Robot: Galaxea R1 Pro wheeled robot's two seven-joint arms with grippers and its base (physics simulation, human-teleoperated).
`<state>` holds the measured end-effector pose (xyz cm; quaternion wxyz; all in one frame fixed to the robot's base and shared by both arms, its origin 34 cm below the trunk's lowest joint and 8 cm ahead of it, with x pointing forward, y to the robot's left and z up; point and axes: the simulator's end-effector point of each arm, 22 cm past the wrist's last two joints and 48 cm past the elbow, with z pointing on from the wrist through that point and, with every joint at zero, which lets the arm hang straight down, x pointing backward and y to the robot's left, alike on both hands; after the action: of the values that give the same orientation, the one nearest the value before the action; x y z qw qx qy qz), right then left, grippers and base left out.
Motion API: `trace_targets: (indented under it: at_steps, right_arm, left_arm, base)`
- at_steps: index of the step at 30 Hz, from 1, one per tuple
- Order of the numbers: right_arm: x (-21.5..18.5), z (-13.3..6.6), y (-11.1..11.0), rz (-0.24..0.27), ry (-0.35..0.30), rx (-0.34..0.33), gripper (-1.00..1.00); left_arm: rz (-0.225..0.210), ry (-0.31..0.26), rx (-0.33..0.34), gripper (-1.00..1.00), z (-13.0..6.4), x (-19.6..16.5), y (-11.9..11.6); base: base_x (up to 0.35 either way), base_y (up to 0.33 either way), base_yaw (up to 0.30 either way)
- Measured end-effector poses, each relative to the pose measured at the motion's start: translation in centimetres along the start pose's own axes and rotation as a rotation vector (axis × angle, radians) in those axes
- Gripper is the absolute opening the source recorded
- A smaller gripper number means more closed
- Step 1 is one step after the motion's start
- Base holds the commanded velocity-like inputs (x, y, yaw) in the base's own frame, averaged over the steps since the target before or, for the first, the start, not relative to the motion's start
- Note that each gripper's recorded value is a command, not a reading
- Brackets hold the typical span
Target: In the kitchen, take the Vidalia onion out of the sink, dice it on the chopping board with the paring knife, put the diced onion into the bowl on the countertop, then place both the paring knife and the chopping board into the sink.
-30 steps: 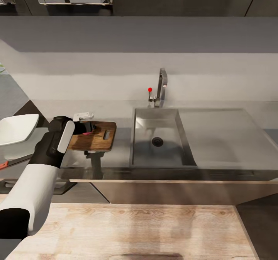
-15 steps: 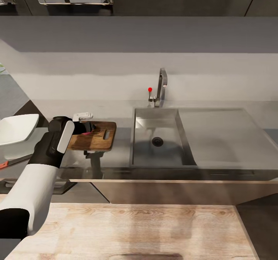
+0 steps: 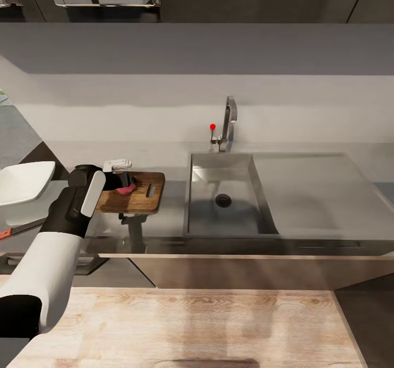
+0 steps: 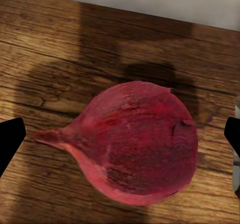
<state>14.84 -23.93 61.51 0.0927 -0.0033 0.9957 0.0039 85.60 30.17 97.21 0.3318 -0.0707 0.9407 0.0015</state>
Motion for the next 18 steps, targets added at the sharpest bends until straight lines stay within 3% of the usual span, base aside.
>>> trace_targets:
  at_steps: [18]
  right_arm:
    - [-0.03,0.01,-0.01,0.001,-0.001,0.001,1.00]
  left_arm:
    - [0.001,-0.011,0.001,1.00,-0.23,-0.41,0.00]
  base:
    - [-0.022,0.000,0.000]
